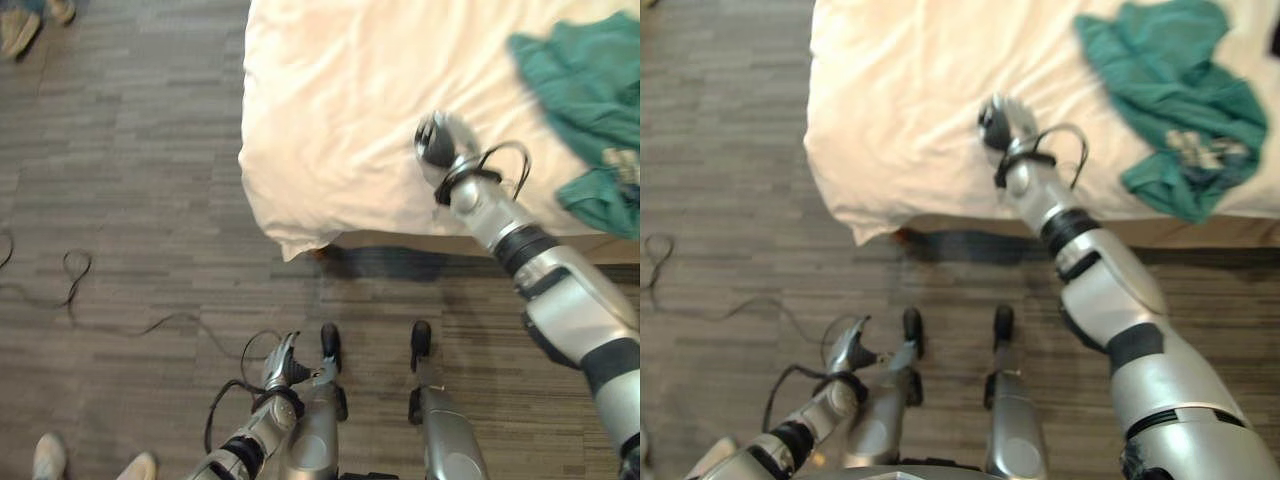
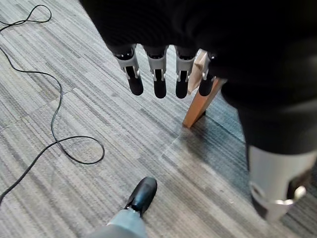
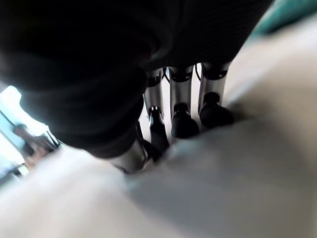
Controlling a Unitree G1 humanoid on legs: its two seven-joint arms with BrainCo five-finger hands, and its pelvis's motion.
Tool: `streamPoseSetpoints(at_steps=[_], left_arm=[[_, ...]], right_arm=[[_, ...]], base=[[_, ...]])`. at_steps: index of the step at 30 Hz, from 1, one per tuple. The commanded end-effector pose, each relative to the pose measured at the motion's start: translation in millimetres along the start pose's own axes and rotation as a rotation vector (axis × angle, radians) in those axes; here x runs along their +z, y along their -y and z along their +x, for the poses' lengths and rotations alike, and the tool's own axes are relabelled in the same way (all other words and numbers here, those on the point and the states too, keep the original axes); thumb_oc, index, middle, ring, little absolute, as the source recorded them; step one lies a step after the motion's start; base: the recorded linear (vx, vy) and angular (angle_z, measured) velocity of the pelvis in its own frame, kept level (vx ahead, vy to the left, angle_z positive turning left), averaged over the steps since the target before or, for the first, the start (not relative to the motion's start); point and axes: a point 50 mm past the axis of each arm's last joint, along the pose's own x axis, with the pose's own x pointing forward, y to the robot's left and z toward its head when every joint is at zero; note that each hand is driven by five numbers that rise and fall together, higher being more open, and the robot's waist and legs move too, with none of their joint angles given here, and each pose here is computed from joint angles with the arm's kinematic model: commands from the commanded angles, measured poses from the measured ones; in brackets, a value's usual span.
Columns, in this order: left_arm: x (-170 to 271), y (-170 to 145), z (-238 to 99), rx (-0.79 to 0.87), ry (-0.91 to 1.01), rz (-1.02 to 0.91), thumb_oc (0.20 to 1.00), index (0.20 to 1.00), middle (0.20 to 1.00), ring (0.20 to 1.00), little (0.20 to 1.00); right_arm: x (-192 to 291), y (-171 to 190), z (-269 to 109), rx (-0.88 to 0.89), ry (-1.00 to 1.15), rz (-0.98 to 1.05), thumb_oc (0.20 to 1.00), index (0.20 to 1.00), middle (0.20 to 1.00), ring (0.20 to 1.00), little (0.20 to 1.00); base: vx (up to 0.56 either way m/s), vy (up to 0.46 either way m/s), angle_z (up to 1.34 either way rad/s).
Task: Tidy up the quilt and then pick up the clothes from the bed and put them into the laundry hamper.
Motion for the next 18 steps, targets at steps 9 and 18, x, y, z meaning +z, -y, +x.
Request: streamPoseSetpoints(at_steps=[9,18], left_arm=[[-25,-1,-3,0.023,-0.114,0.102,1.000,1.000,1.000,1.000,1.000],[-49,-18,-9,0.091,-0.175,0.062,1.000,1.000,1.000,1.000,1.000]], right_arm=[[53,-182,-176,0.862,0.043,0.690,0.200,0.200,0.200,0.200,0.200],[112,-27,-115,0.351,0.721,0.602,0.200,0.200,0.200,0.200,0.200]], base=[[0.03,0.026,0.08],[0.00,0.006,-0.08]])
